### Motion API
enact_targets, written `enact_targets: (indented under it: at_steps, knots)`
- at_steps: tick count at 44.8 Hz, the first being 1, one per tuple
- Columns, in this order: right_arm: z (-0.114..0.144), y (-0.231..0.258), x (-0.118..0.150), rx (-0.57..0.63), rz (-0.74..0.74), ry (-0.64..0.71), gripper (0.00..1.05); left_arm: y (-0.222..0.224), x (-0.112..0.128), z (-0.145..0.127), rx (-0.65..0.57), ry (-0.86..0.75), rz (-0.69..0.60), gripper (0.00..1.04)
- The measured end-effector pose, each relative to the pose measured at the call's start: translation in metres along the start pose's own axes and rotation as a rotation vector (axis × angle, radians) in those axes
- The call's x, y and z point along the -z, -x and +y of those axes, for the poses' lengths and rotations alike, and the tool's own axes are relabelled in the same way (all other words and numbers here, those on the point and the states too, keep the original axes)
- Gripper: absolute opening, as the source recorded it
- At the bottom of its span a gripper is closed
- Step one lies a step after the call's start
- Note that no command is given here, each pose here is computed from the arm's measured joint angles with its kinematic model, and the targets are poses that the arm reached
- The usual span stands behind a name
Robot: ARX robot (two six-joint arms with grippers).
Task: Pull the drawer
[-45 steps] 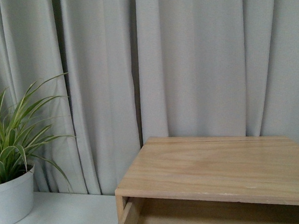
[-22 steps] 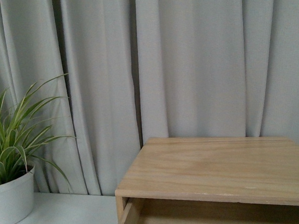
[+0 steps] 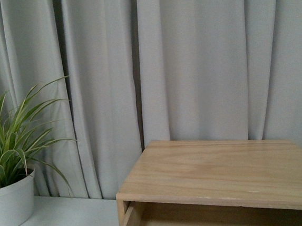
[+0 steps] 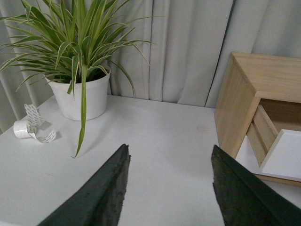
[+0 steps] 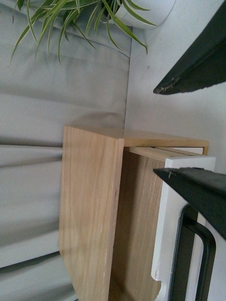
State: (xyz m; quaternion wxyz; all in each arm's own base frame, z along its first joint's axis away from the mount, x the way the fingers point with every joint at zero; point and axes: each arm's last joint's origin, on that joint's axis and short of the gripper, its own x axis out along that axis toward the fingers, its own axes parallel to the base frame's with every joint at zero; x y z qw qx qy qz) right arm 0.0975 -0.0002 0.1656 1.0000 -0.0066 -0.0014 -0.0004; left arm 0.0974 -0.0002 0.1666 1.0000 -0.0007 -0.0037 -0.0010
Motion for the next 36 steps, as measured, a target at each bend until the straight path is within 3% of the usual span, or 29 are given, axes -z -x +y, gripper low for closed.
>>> enact_targets:
  at_steps: [7, 11, 12, 36]
  knots:
    - [0.0000, 0.0000, 0.0000, 0.000, 0.000, 0.000, 0.74, 0.0000, 0.0000, 0.0000, 0.000, 0.000, 0.000, 0.81]
    - [0.0000, 0.0000, 0.0000, 0.000, 0.000, 0.000, 0.95, 0.0000, 0.0000, 0.0000, 0.000, 0.000, 0.000, 1.00]
    - [0.0000, 0.0000, 0.0000, 0.000, 0.000, -0.001, 0.98, 0.0000, 0.0000, 0.0000, 0.000, 0.000, 0.000, 1.00]
    - [0.0000, 0.0000, 0.0000, 0.000, 0.000, -0.002, 0.96, 0.0000, 0.0000, 0.0000, 0.000, 0.000, 0.000, 0.99]
